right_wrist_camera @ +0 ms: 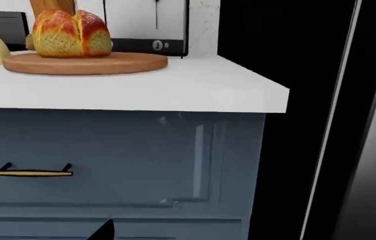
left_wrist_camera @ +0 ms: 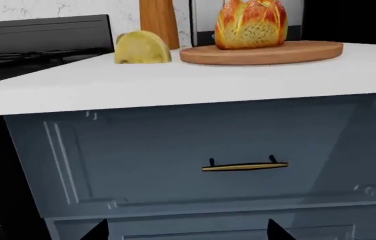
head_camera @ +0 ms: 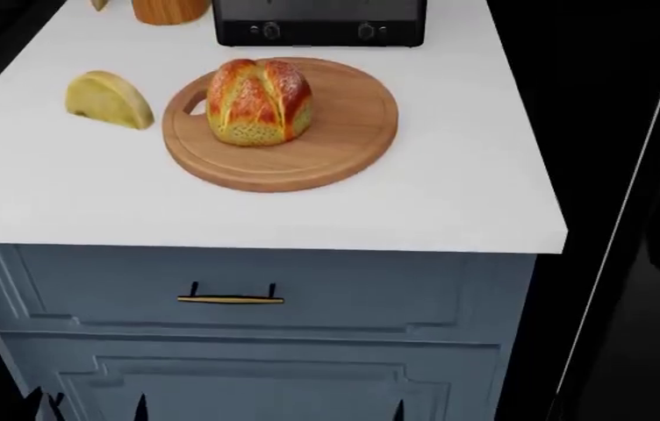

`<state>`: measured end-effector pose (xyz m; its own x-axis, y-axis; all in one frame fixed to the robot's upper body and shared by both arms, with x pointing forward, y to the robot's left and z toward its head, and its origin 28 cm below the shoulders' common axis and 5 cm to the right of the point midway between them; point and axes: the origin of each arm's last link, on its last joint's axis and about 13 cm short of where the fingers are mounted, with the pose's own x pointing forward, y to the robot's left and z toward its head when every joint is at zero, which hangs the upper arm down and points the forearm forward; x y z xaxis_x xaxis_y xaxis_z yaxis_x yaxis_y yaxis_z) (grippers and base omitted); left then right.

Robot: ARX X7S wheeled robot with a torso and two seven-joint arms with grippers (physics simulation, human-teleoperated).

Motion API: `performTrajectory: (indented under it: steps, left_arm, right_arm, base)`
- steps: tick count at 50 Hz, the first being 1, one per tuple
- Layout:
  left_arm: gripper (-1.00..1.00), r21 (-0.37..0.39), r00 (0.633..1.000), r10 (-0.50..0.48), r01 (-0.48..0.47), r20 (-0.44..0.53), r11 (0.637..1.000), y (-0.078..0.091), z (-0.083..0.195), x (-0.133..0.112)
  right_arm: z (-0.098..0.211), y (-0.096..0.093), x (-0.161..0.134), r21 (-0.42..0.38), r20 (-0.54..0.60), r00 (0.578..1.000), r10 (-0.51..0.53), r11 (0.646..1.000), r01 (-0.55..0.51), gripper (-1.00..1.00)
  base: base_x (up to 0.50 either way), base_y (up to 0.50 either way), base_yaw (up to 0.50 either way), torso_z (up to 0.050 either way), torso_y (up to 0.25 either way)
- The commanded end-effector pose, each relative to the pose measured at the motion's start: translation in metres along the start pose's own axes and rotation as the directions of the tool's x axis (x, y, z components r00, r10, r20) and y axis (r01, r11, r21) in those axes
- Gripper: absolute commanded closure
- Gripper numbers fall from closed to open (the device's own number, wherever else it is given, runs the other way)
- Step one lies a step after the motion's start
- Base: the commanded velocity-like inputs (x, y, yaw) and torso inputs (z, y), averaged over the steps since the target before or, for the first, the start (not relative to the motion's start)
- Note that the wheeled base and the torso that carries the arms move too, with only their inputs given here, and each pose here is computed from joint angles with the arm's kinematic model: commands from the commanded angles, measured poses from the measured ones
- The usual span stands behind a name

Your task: Pick up the wedge of cheese and place it on the slice of bread to prepare a simple cheese on bread dish.

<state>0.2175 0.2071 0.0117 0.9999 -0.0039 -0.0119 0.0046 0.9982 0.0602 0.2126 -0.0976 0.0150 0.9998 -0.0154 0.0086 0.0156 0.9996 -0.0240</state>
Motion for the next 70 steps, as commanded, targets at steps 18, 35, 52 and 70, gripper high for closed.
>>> performTrajectory:
  steps: [18,35,52,70]
  left_arm:
    - [-1.0,-0.08,0.986,-0.138,0.146,0.096,0.986,0.016,0.145,0.021]
    - [-1.0,-0.086,0.987,-0.117,0.127,0.113,0.988,0.019,0.22,0.063]
    - [-1.0,-0.069,0.992,-0.066,0.074,0.109,0.995,0.03,0.154,0.047]
    - [-1.0,-0.017,0.994,-0.073,0.074,0.082,0.997,0.028,0.153,0.048]
  right_arm:
    - [0.129,-0.012,0.021,-0.073,0.126,0.992,0.026,0.997,-0.017,-1.0]
    - [0.192,-0.02,0.048,-0.07,0.147,0.989,0.011,0.998,-0.001,-1.0]
    - [0.151,-0.021,0.05,-0.057,0.133,0.991,-0.002,0.998,0.009,-1.0]
    - [0.155,-0.014,0.052,-0.109,0.151,0.988,0.008,0.994,0.009,-1.0]
  base:
    - [0.0,0.0,0.0,0.05,0.024]
    - [0.0,0.0,0.0,0.05,0.023]
    - [0.0,0.0,0.0,0.044,0.019]
    - [0.28,0.24,0.0,0.0,0.0]
